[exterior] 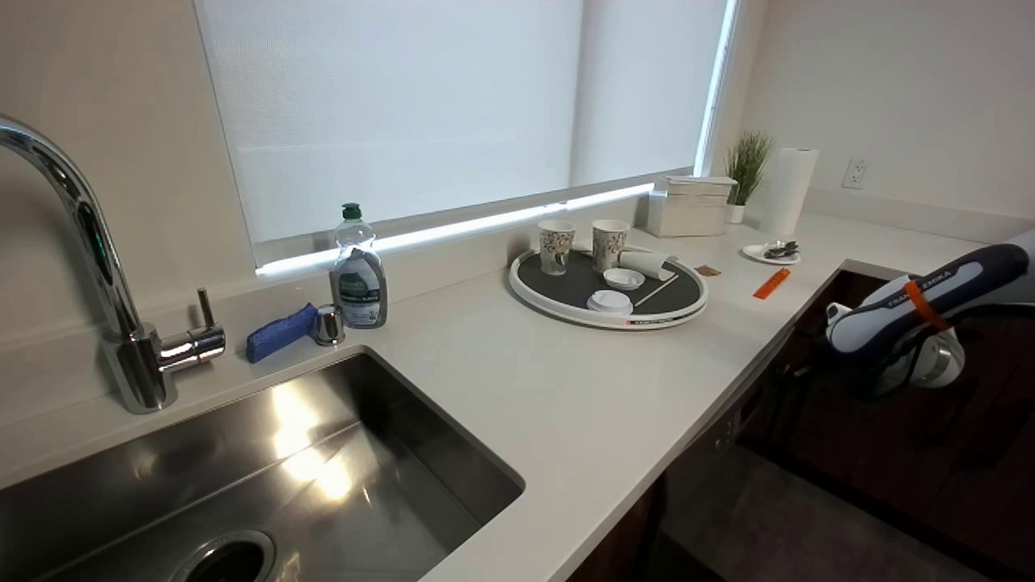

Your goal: Press a button on the dishwasher

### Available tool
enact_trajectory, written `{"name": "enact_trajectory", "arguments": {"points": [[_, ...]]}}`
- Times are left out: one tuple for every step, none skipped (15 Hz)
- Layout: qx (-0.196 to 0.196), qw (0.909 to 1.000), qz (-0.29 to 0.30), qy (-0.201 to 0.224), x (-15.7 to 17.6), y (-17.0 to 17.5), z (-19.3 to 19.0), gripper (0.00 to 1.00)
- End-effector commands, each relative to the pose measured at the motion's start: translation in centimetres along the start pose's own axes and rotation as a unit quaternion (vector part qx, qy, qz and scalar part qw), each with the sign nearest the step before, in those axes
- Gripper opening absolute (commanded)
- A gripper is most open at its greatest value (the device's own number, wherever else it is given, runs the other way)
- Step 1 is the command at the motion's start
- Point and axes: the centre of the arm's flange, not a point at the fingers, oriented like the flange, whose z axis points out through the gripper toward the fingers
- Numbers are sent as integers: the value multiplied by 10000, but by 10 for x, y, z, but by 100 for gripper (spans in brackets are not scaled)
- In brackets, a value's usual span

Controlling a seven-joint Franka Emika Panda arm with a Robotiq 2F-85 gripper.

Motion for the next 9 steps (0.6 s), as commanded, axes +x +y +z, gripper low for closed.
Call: {"name": "enact_trajectory", "arguments": {"points": [[-42,9999,20,156,-1,0,5,0],[-64,9998,29,167,-1,0,4,0],[-117,9998,52,177,-1,1,4,0],[-165,9997,71,186,-2,2,3,0],[-198,9996,85,200,-2,2,2,0],[-249,9994,98,219,-3,3,2,0],[-296,9992,121,244,-3,4,1,0],[-316,9990,143,267,-3,6,0,0],[-326,9989,178,276,-3,8,1,0]]}}
